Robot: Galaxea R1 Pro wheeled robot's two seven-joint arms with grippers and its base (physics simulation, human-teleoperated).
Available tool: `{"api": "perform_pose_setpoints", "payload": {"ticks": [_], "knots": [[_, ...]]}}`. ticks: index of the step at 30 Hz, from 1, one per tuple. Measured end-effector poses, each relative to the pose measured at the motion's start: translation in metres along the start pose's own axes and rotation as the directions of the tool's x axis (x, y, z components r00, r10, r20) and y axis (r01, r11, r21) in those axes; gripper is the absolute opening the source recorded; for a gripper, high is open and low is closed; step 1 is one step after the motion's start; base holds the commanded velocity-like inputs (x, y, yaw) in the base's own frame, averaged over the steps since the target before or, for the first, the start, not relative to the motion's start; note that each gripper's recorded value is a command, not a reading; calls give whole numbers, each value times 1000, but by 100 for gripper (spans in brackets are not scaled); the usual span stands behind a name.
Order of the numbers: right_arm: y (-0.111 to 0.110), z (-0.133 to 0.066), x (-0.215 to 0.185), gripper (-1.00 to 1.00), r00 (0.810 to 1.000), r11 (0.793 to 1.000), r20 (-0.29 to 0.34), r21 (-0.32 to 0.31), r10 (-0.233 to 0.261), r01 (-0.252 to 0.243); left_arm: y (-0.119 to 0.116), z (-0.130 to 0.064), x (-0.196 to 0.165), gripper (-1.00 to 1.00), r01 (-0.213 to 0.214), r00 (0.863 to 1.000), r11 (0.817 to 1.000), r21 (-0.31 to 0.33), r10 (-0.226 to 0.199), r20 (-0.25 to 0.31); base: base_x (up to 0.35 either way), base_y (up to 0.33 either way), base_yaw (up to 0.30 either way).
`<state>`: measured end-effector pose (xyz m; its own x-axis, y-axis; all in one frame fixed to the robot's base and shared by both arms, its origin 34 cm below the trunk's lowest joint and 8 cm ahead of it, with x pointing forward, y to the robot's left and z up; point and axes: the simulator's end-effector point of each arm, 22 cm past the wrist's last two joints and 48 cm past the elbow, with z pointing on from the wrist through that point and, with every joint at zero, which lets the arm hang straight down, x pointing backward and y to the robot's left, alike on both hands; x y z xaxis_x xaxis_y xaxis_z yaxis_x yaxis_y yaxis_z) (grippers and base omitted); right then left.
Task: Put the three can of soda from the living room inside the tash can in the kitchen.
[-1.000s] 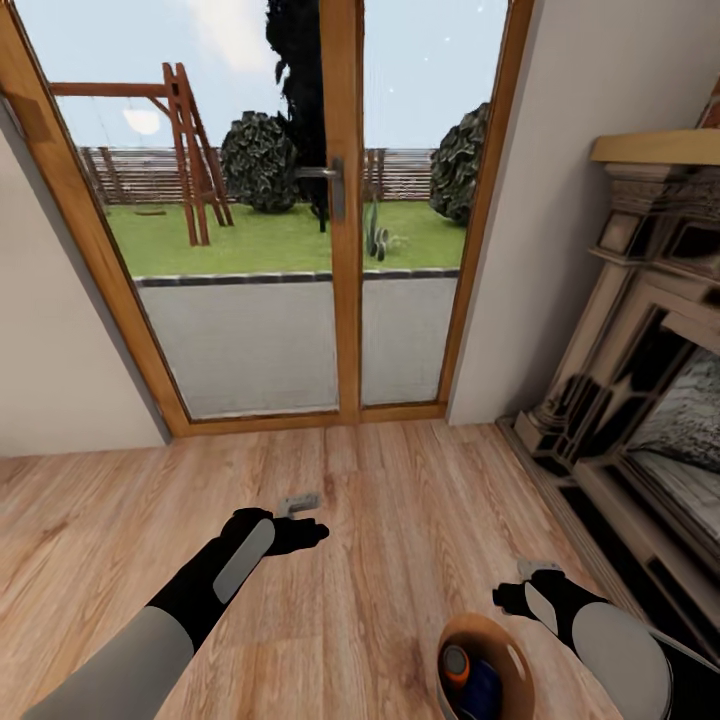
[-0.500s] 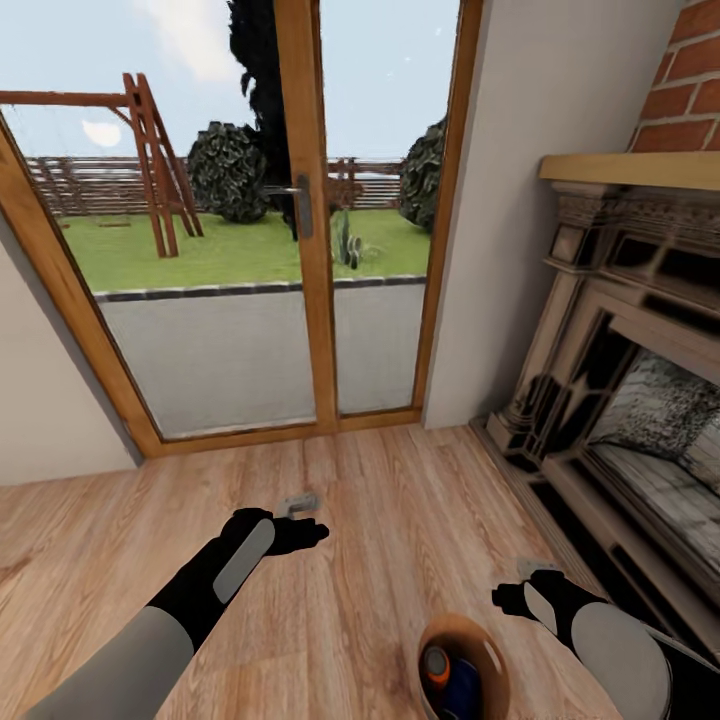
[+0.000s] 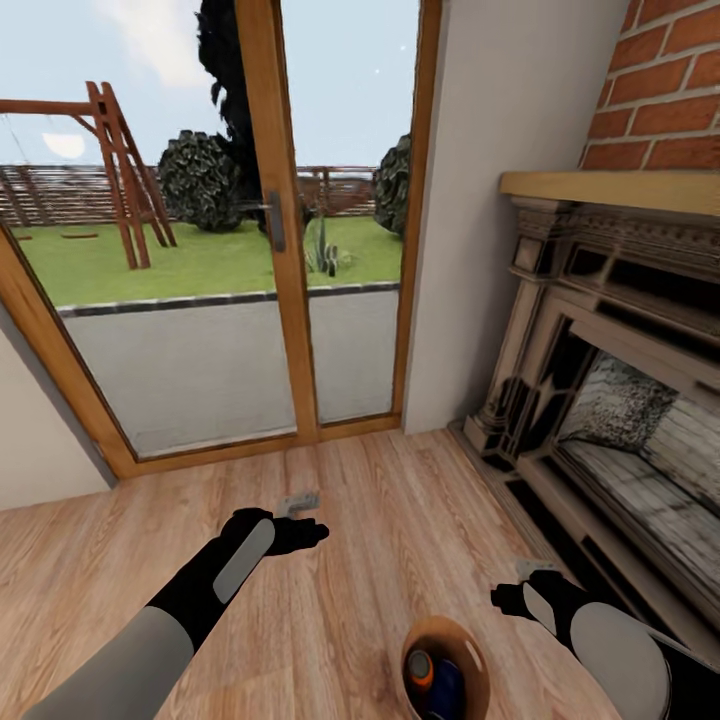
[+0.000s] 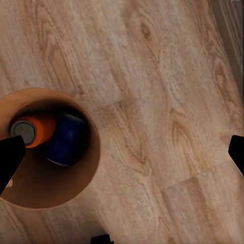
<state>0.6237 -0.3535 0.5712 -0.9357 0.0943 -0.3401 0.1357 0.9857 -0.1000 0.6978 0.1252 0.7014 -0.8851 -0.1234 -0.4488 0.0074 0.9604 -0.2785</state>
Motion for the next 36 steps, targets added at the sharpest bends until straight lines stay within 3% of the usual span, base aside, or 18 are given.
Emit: {"api": "perform_pose_setpoints", "payload": {"ticks": [36], "knots": [[1, -25, -23, 100, 999, 1000, 52, -8, 4, -3, -14, -30, -27, 100, -15, 997, 1000, 22, 14, 70, 0, 0, -4]]}}
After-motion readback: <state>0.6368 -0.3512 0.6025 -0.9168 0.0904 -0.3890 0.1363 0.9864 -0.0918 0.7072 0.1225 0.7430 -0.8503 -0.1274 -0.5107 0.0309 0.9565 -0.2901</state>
